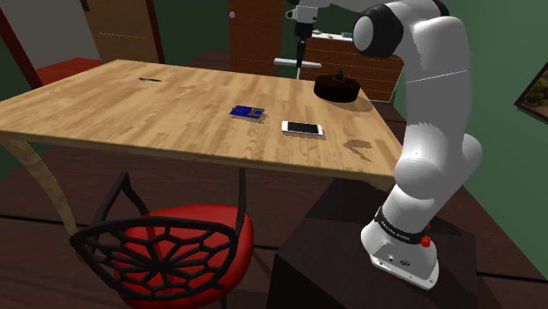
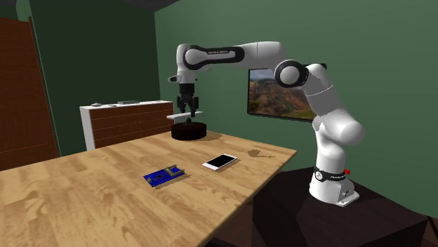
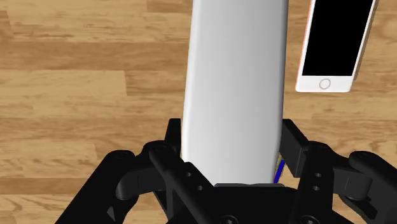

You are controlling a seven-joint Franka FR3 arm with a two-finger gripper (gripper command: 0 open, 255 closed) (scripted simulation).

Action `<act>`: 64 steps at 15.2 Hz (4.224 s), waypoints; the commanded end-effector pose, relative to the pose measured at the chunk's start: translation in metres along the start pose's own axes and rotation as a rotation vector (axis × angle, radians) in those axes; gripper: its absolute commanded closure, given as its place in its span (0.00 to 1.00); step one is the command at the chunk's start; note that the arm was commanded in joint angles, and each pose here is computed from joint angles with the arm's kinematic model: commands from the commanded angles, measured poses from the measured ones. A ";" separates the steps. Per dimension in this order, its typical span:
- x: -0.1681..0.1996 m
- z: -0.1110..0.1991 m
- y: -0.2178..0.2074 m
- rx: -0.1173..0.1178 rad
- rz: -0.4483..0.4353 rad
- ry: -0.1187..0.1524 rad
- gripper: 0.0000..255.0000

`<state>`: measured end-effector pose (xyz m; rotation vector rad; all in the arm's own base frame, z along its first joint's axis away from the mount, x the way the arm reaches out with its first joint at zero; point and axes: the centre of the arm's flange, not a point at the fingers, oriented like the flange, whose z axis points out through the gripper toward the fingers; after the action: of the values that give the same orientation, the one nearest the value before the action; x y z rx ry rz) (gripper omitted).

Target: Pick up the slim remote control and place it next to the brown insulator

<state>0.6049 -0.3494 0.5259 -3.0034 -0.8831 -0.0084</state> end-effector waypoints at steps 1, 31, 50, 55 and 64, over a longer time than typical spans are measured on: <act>-0.019 0.001 0.019 0.000 -0.002 0.000 1.00; -0.076 0.126 0.079 0.000 -0.002 0.000 1.00; -0.076 0.207 0.080 0.000 -0.002 0.000 1.00; -0.076 0.207 0.080 0.000 -0.002 0.000 0.00; -0.076 0.157 0.080 0.000 -0.002 0.000 0.00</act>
<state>0.5832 -0.4566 0.3553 -3.0036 -0.8863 -0.0104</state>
